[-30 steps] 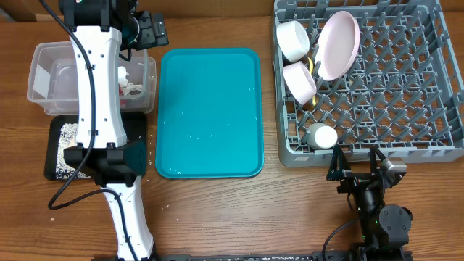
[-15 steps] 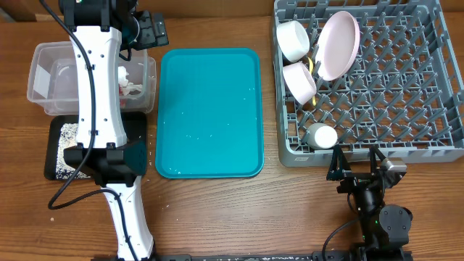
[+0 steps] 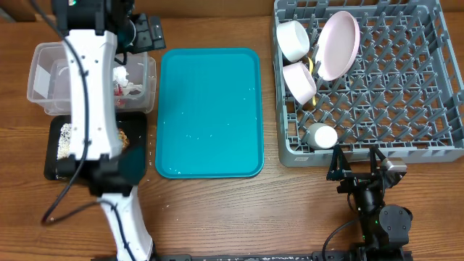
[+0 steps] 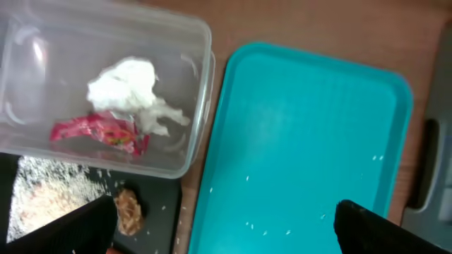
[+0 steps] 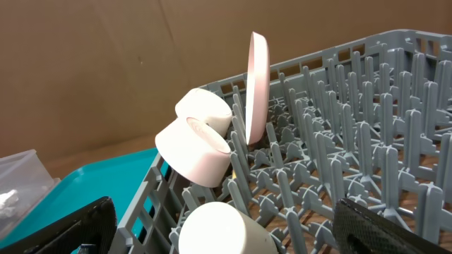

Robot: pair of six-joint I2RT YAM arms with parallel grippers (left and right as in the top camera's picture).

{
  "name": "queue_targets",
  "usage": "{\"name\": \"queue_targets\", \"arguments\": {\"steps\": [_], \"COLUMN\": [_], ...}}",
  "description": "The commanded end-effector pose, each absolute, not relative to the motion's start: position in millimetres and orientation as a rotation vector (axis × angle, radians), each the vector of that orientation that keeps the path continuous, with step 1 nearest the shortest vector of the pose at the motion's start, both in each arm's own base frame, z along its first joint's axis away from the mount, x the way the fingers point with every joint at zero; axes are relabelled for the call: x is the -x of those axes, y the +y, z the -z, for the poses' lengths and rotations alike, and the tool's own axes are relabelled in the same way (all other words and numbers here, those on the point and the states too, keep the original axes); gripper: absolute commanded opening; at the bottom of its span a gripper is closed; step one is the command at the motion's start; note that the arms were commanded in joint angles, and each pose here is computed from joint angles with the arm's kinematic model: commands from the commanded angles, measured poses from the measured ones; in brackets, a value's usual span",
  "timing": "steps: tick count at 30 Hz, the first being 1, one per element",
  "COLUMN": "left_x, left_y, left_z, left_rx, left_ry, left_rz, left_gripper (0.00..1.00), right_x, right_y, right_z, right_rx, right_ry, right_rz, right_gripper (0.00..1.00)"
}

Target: Sort waste into correct bins and load items into the dishwasher

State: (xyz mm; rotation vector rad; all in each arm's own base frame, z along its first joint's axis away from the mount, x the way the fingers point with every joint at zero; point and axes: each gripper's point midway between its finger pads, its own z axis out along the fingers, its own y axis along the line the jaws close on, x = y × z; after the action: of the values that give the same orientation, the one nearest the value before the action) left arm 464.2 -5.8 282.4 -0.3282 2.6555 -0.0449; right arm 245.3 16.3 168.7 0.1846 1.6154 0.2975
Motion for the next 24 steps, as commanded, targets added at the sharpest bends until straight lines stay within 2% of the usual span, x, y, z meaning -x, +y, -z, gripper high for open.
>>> {"name": "queue_targets", "arguments": {"steps": [1,5,9,13,24], "left_x": [-437,-430,-409,-377,-293], "left_y": [0,-12,-29,-38,-36], "left_z": [-345,-371,-371,-344,-256], "left_rx": [0.298,0.117,-0.147,-0.276,-0.251], "left_ry": [2.472,2.281,2.119,2.000,1.730], "left_rz": [0.048,0.095,0.106,0.102,0.076], "left_gripper": [1.00,1.00,1.00,1.00,1.00], "right_x": [-245,-245,-245,-245,-245], "right_y": [16,16,16,16,16], "right_z": [-170,-170,-170,-170,-170], "right_rx": [-0.183,-0.183,-0.183,-0.183,-0.183], "right_ry": [1.602,1.602,1.602,1.602,1.602], "right_rz": [-0.299,-0.299,-0.299,-0.299,-0.299], "right_gripper": [1.00,1.00,1.00,1.00,1.00]}}
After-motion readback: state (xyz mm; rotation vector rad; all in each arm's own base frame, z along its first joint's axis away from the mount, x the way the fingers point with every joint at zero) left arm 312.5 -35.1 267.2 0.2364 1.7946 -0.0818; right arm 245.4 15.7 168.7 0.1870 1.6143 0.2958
